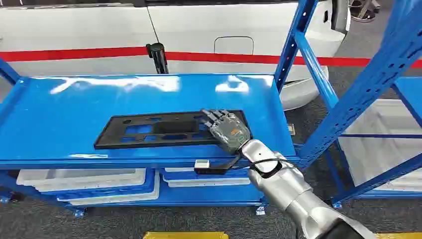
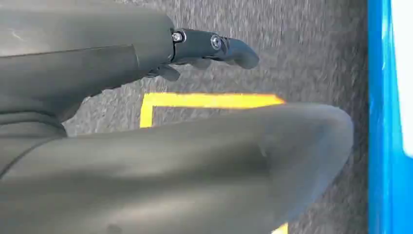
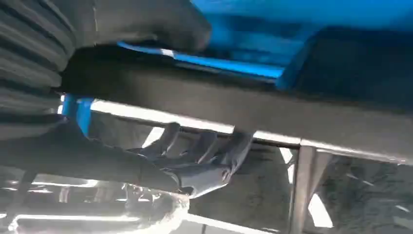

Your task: Take the parts from the cabinet and place them on the table.

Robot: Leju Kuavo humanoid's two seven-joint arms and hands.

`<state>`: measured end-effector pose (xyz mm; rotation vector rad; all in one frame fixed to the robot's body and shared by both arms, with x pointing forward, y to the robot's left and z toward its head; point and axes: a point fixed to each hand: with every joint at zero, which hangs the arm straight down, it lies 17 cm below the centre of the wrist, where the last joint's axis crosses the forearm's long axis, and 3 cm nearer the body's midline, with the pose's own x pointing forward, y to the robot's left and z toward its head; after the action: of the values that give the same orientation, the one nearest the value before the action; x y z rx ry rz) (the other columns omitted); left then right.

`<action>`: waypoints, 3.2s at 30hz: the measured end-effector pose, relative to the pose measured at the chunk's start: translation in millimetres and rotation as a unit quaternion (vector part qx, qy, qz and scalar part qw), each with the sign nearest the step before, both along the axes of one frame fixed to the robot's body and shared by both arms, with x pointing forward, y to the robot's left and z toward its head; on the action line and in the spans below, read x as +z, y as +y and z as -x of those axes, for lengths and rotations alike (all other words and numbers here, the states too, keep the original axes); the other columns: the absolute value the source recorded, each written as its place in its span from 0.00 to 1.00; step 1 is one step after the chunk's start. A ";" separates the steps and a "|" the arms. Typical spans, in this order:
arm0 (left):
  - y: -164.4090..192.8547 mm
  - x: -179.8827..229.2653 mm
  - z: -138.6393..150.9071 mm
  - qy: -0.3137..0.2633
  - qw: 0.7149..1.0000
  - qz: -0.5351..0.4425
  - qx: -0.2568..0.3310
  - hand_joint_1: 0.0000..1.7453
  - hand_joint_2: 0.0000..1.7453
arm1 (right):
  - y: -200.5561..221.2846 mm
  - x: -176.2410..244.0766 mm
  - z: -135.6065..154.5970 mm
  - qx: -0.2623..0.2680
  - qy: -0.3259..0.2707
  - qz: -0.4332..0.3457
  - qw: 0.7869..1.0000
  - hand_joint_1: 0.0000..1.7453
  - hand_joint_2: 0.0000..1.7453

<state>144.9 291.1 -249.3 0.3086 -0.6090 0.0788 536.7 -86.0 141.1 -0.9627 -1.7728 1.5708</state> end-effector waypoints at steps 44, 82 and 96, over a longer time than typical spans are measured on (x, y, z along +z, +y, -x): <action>-6.2 -8.4 7.6 0.050 0.998 0.015 0.021 0.00 1.00 | -15.6 71.7 37.1 0.054 -0.071 -0.086 0.992 1.00 1.00; -15.0 -11.2 11.5 0.065 0.997 0.028 0.018 0.00 1.00 | -2.8 91.0 21.0 0.054 -0.085 -0.079 0.992 1.00 1.00; -14.8 -9.4 4.1 0.058 0.998 0.029 0.021 0.00 1.00 | -3.6 105.9 5.3 0.040 -0.097 -0.084 0.991 1.00 1.00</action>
<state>140.8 276.3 -258.7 0.2672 -0.4844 0.1186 531.4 -89.6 247.0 -1.0015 -2.0641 1.3883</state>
